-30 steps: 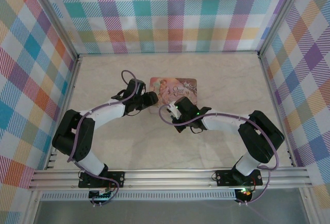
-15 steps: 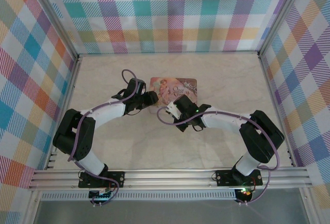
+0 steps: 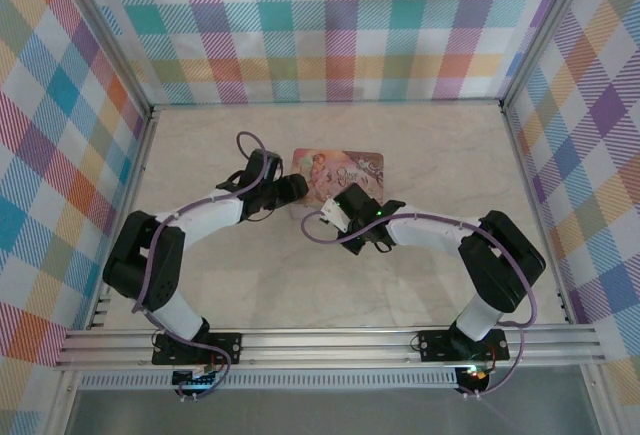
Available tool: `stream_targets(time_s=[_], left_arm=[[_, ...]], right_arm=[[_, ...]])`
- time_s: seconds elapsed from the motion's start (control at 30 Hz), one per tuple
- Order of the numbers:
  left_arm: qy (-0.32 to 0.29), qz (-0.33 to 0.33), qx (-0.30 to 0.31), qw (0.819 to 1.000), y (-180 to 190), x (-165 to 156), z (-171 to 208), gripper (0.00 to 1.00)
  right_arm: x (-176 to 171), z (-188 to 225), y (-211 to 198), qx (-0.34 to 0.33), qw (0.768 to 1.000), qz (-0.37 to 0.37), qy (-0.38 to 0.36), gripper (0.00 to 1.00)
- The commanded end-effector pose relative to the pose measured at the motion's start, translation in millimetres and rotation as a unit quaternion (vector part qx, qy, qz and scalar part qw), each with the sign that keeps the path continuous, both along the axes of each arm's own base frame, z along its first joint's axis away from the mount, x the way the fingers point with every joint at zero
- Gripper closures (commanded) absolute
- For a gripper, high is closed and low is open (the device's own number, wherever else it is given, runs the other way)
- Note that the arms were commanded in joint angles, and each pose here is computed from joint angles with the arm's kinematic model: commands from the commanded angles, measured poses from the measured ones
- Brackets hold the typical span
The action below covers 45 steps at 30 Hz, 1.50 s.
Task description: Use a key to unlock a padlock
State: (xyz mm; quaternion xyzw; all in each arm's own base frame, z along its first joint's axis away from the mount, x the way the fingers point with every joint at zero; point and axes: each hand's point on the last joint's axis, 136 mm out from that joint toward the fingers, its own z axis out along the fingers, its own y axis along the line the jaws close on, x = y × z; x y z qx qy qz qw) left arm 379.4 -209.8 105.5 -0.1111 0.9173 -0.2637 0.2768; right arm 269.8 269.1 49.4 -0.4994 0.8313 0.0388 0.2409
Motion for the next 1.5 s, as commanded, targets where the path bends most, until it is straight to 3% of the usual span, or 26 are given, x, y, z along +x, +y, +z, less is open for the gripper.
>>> stream_targets(time_s=[0.0,0.23,0.47,0.67,0.97,1.47], left_arm=[[-0.036,-0.005,-0.005,0.999,10.2,-5.4,28.4,0.36],[-0.023,-0.048,-0.024,0.998,12.2,-47.0,44.6,0.34],[0.047,-0.069,-0.027,0.996,26.4,-107.4,27.7,0.34],[0.076,-0.098,-0.042,0.991,26.5,-138.3,20.9,0.34],[0.116,-0.148,-0.062,0.98,10.9,-161.8,12.0,0.33],[0.119,-0.145,-0.058,0.98,7.4,-159.8,4.3,0.33]], right_arm=[[2.0,7.7,9.5,0.006,1.0,0.021,-0.012,1.0],[2.3,7.3,10.8,0.008,0.999,0.029,-0.016,1.0],[2.6,10.5,11.3,0.01,0.999,0.037,-0.025,1.0],[2.1,7.7,8.3,0.0,0.998,0.054,-0.036,1.0],[6.3,4.1,4.6,-0.02,0.995,0.078,-0.063,1.0],[18.2,1.3,2.5,-0.053,0.986,0.112,-0.11,1.0]])
